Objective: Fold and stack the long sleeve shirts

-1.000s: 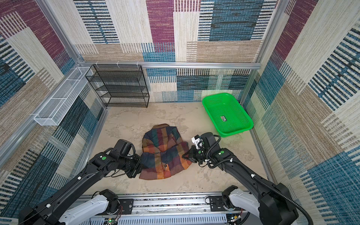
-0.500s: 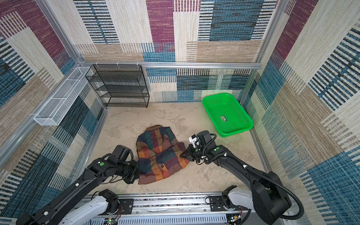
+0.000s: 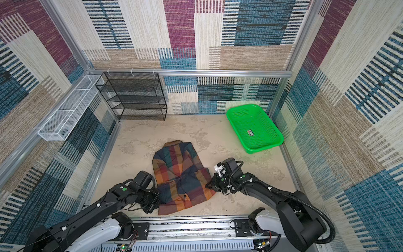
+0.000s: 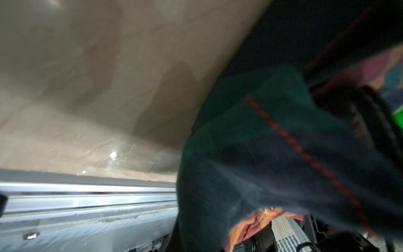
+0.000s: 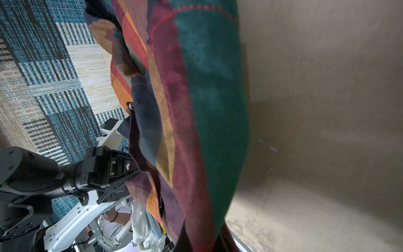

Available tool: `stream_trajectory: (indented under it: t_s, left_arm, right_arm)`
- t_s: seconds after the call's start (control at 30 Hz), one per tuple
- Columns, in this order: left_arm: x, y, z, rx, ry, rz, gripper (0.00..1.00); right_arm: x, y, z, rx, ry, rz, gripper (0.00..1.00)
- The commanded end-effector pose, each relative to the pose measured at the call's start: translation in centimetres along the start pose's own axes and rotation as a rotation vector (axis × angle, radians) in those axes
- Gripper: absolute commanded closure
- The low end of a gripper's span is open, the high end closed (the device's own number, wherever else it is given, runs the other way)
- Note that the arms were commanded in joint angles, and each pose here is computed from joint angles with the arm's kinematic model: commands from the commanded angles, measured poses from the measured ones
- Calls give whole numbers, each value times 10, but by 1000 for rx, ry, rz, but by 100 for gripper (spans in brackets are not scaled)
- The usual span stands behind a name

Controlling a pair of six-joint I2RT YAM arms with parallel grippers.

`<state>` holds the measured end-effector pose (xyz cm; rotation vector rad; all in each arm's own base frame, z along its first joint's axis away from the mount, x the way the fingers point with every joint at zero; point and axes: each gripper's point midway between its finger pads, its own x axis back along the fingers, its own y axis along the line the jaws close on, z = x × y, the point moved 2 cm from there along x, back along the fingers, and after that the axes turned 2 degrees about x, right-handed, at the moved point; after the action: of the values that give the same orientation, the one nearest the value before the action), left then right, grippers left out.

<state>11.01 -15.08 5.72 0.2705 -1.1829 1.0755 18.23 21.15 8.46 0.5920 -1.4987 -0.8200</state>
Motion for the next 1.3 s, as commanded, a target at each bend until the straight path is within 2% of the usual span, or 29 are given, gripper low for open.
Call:
stream_trajectory:
  t_s: [0.0,0.17,0.23,0.3,0.43,0.57,0.67,0.77,0.87,1.0,1.17,1.27]
  left_arm:
    - [-7,36,-15,58,-76,-118,100]
    - [-21,45,-25,33,-92,-115,100]
    - [-23,48,-26,12,-95,-145,100]
    - [-25,47,-26,-14,-85,-164,94]
    - [-19,42,-25,-71,-82,-218,86]
    - [-7,30,-24,-137,-107,-224,67]
    - [4,27,-27,-168,-155,-222,46]
    - [13,29,-27,-187,-186,-215,34]
    - [26,29,-27,-208,-229,-193,32]
    - [48,21,-29,-245,-305,-144,30]
    - [63,7,-30,-297,-352,-125,27]
    - [63,-5,-28,-329,-331,-127,27]
  right_arm:
    - [4,-4,-17,6,-113,47,93]
    - [5,-22,-13,2,-126,118,56]
    - [5,-29,-10,1,-120,137,49]
    - [8,-31,-10,11,-129,163,45]
    - [26,1,-20,119,-187,121,45]
    - [43,61,-26,317,-233,16,48]
    - [22,107,-7,455,-125,-131,51]
    - [-15,126,12,503,-4,-213,54]
    - [-46,125,18,495,49,-246,59]
    - [-81,104,16,456,90,-221,64]
    - [-115,52,2,367,96,-72,67]
    - [-119,30,-9,329,122,-71,67]
